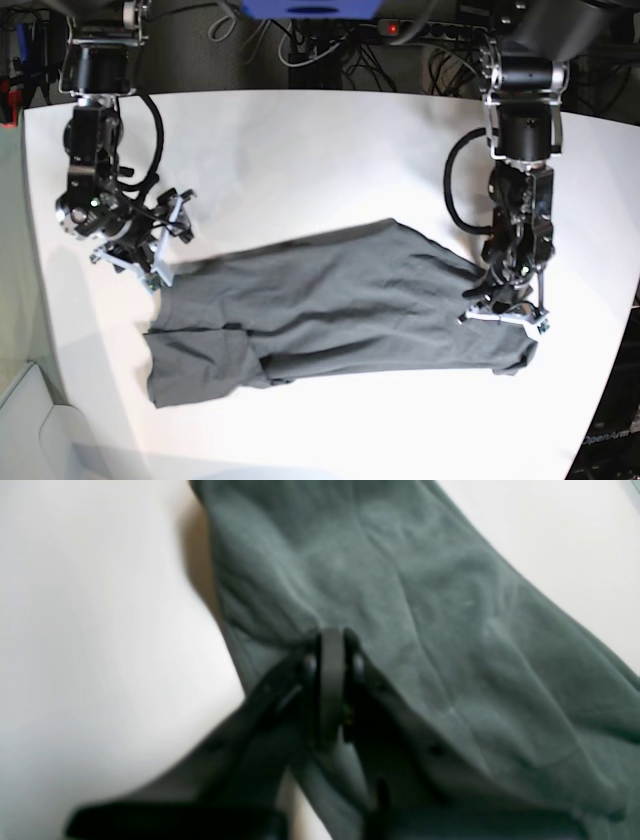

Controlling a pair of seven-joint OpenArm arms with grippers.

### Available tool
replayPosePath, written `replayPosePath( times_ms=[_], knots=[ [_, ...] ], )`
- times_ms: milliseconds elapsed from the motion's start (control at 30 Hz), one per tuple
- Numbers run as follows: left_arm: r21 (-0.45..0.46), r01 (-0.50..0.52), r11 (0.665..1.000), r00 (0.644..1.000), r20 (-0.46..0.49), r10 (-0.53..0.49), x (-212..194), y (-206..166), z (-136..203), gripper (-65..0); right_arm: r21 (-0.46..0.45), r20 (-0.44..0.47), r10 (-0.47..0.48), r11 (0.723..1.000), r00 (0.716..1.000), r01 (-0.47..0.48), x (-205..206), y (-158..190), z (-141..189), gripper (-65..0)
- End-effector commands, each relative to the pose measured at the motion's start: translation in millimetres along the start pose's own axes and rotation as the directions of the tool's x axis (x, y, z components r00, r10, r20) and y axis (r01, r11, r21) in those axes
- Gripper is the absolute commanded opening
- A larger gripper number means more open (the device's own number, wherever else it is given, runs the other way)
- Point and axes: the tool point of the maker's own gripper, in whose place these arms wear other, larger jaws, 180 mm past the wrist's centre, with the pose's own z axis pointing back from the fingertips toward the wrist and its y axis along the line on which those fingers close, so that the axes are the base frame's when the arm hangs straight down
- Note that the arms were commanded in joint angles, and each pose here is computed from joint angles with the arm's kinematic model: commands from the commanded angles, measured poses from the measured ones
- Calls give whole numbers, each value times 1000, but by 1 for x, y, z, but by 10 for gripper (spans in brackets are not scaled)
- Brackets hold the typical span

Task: Layout the t-shirt on the table in an organized manner, then fold the t-shirt properly
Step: 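Grasp the shirt edge with the left gripper and drag it toward the robot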

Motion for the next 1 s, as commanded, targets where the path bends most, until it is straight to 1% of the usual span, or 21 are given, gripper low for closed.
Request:
replayPosePath(
  times_ms=[0,167,267,367,433,500,600,767,900,967],
  knots=[
    [-40,-2,999,997,82,5,37,-17,3,-640,-25,51,7,1000,999,-5,17,-11,6,-248],
    [-57,-4,998,994,111,10,56,-30,2,-648,-25,49,7,1000,999,-6,16,-11,7,-248],
    [-76,-8,997,989,147,19,76,-41,4,-648,-25,40,7,1000,999,-6,15,-11,6,-248],
    [-130,-22,991,980,195,48,105,-72,8,-648,-28,19,7,1000,1000,-7,13,-12,7,-248],
    [-175,-29,984,968,241,71,138,-97,15,-648,-31,14,13,999,1000,-12,14,-13,8,-248],
    [-196,-30,980,964,254,81,154,-112,17,-648,-45,22,26,999,999,-25,19,-13,13,-248],
    [-237,13,971,962,266,52,168,-150,22,-648,-70,31,55,996,998,-52,22,-12,25,-248],
    [-277,57,959,954,299,30,180,-177,34,-648,-94,58,90,992,994,-84,26,-6,41,-248],
    [-287,63,956,955,295,25,175,-180,36,-648,-78,41,90,993,995,-86,15,4,41,-248],
    [-299,65,952,950,311,33,179,-180,43,-648,-41,21,106,994,994,-105,7,19,35,-248]
  ],
)
